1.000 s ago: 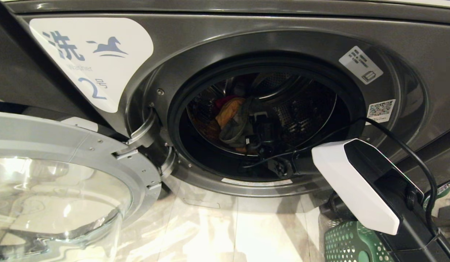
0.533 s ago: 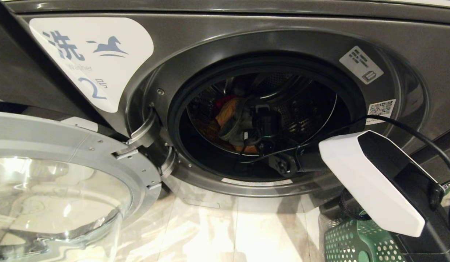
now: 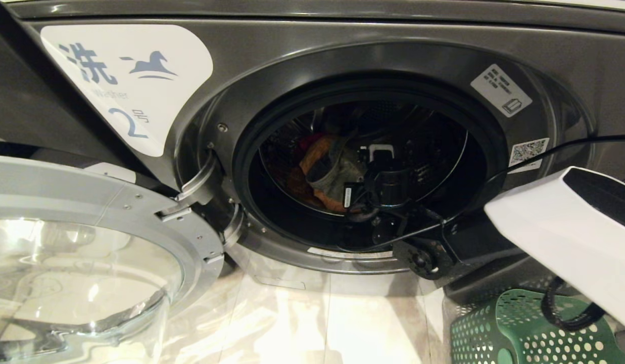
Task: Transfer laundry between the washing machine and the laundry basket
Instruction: Pick a cloth and place it into the basket
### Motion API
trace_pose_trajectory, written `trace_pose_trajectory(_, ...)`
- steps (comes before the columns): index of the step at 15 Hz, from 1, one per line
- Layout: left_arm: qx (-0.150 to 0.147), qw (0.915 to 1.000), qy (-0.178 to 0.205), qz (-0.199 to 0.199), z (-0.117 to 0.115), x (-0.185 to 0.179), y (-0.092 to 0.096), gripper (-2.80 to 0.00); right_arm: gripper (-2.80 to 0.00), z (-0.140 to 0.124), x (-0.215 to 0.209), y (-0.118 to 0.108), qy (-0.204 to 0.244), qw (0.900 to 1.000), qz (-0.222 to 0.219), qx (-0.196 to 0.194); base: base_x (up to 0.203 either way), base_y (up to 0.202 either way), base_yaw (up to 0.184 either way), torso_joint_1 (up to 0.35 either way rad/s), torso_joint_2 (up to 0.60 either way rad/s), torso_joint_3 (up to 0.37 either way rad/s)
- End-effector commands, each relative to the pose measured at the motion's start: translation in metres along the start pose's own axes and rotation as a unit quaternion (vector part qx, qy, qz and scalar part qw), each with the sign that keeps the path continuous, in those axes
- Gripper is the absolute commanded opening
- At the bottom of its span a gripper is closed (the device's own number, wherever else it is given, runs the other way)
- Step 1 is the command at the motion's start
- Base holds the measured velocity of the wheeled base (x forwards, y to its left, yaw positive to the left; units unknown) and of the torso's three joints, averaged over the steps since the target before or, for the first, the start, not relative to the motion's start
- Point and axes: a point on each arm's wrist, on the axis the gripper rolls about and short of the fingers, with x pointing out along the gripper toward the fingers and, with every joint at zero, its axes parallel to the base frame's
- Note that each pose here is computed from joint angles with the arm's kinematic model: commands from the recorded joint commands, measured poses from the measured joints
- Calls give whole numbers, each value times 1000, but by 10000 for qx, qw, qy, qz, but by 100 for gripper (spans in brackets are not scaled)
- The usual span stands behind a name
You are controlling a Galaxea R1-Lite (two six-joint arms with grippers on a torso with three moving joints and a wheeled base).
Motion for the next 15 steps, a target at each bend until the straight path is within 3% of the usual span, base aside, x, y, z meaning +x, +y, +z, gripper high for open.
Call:
trace_pose_trajectory(1,0,9998,203,-9,-11,2,-1,-280,-280,35,-32,-12,-206,9996,69,169,0,0,0,0,0,0)
trace_pose_trajectory(8,0,9998,203,-9,-11,2,-1,-280,-280,46,-150,-56,125,9980,589,192,0,0,0,0,0,0)
trace_pose_trajectory(12,0,9998,203,-9,-11,2,-1,-280,-280,51,-220,-89,-11,9936,1105,220,0,0,0,0,0,0)
trace_pose_trajectory(15,0,9998,203,-9,-11,2,-1,-280,-280,36,-267,-125,-14,9880,1536,-151,0,0,0,0,0,0)
